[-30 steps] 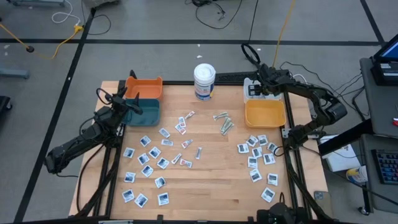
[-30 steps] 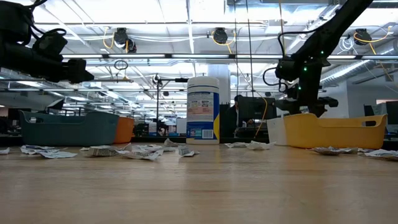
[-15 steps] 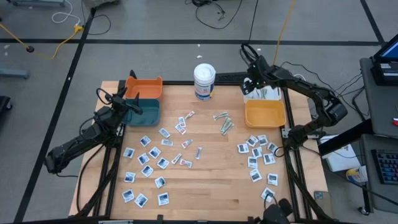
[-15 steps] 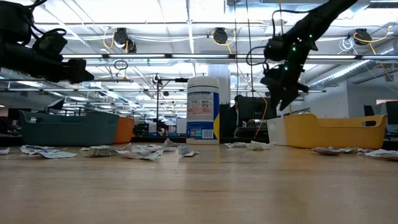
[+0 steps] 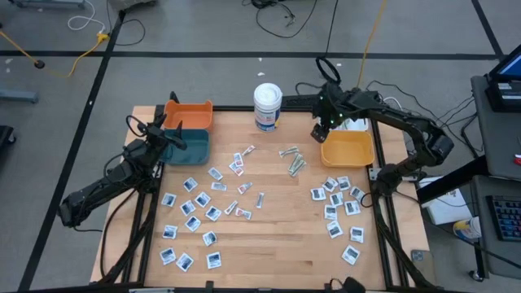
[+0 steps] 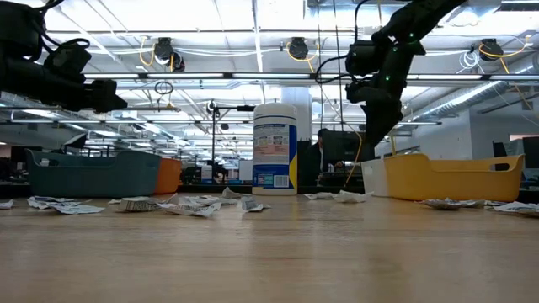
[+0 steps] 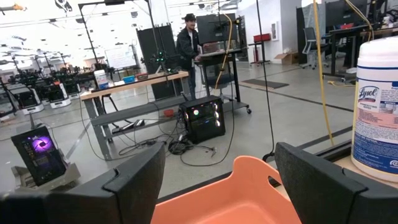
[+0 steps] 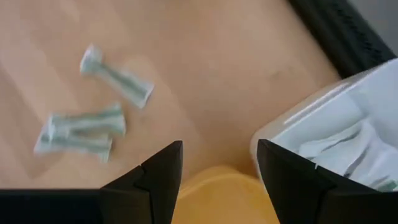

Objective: Pick & Place First Aid Supplies
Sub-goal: Put the green bandage into the white bin

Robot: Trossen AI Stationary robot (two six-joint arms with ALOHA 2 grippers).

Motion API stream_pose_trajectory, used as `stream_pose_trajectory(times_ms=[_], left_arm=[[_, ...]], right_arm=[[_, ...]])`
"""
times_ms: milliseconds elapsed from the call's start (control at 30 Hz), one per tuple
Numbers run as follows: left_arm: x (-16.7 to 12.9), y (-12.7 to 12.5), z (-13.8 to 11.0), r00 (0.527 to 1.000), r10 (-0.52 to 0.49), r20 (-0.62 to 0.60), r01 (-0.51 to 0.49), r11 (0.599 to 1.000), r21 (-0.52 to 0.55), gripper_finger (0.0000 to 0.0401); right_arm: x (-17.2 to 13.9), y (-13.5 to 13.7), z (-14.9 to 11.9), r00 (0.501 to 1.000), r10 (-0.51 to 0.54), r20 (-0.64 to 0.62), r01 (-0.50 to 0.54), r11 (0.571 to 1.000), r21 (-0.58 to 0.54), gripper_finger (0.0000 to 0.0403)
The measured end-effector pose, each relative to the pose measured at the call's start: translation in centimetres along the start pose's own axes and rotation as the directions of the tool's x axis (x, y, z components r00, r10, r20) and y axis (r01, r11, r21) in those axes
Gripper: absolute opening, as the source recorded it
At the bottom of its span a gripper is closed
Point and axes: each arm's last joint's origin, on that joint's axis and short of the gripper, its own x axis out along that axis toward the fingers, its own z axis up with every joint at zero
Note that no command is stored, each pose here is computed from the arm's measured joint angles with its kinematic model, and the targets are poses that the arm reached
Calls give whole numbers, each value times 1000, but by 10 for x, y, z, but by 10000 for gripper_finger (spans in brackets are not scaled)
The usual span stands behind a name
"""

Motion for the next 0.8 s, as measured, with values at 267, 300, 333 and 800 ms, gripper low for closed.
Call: stream_pose_trajectory(times_ms=[267, 300, 333, 800], left_arm=[[0, 0, 0, 1000, 0, 0, 0, 1000, 0, 308], [0, 0, 0, 1000, 0, 0, 0, 1000, 0, 308], [0, 0, 0, 1000, 0, 0, 0, 1000, 0, 308], [0, 0, 0, 1000, 0, 0, 0, 1000, 0, 308]], right_arm=[[2, 30, 2, 999, 36, -7, -37, 983, -181, 201], [3, 34, 2, 999, 42, -6, -42, 979, -198, 201], [4, 38, 3, 999, 47, -5, -47, 976, -212, 201], [44, 81, 12, 996, 85, -31, -90, 898, -432, 201]])
